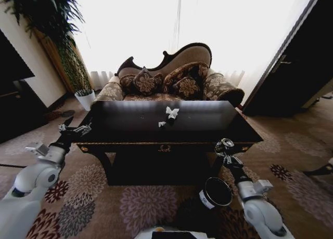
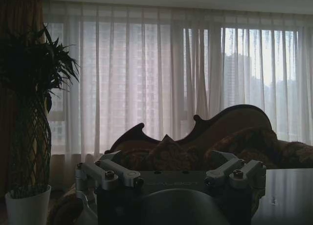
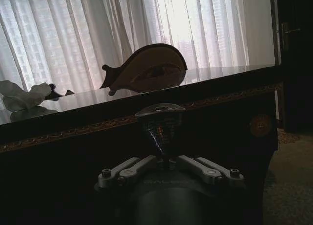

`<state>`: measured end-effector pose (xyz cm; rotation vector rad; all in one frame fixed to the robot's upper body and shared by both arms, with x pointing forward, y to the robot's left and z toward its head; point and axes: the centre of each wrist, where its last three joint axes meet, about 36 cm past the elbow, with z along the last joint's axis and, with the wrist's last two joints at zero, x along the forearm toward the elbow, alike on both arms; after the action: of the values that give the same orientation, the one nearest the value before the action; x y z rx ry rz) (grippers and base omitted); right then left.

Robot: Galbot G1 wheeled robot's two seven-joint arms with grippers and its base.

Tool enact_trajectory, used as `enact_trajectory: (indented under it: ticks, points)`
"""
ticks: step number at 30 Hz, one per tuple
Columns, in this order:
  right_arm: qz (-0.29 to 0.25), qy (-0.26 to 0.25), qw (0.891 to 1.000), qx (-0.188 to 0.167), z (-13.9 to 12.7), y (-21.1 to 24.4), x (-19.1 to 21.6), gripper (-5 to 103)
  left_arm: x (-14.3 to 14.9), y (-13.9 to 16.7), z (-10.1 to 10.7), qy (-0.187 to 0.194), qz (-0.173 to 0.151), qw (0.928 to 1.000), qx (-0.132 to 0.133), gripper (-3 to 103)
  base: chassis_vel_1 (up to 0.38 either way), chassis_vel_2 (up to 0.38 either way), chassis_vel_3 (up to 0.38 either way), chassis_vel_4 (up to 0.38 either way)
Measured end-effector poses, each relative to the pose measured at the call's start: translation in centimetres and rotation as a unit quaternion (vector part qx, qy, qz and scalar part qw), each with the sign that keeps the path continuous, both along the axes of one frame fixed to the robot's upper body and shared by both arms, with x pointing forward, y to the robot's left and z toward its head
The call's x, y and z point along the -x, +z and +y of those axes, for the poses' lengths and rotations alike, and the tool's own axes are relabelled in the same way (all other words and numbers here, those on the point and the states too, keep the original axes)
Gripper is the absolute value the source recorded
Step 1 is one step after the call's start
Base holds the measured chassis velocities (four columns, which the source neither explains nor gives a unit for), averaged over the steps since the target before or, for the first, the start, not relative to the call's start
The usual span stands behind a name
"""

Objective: Move to the front of the table and place the trash on the table into the trash bin.

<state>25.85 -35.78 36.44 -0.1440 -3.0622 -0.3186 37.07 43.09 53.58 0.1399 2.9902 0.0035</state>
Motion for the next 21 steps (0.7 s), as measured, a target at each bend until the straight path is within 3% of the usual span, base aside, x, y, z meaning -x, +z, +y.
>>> enact_trajectory:
  ticks: [9, 16, 21]
  points:
    - [0.045, -0.044, 0.998, -0.014, -0.9, -6.9, -0.1, 0, 0.0, 0.0, 0.0, 0.000, 0.000, 1.0000, 0.000, 100, 0.000, 0.000, 0.000, 0.000]
    - [0.121, -0.060, 0.991, 0.023, -2.5, -15.7, -0.4, 0, 0.0, 0.0, 0.0, 0.000, 0.000, 1.0000, 0.000, 100, 0.000, 0.000, 0.000, 0.000]
    - [0.175, -0.079, 0.981, 0.022, -2.9, -20.8, 0.1, 0, 0.0, 0.0, 0.0, 0.000, 0.000, 1.0000, 0.000, 100, 0.000, 0.000, 0.000, 0.000]
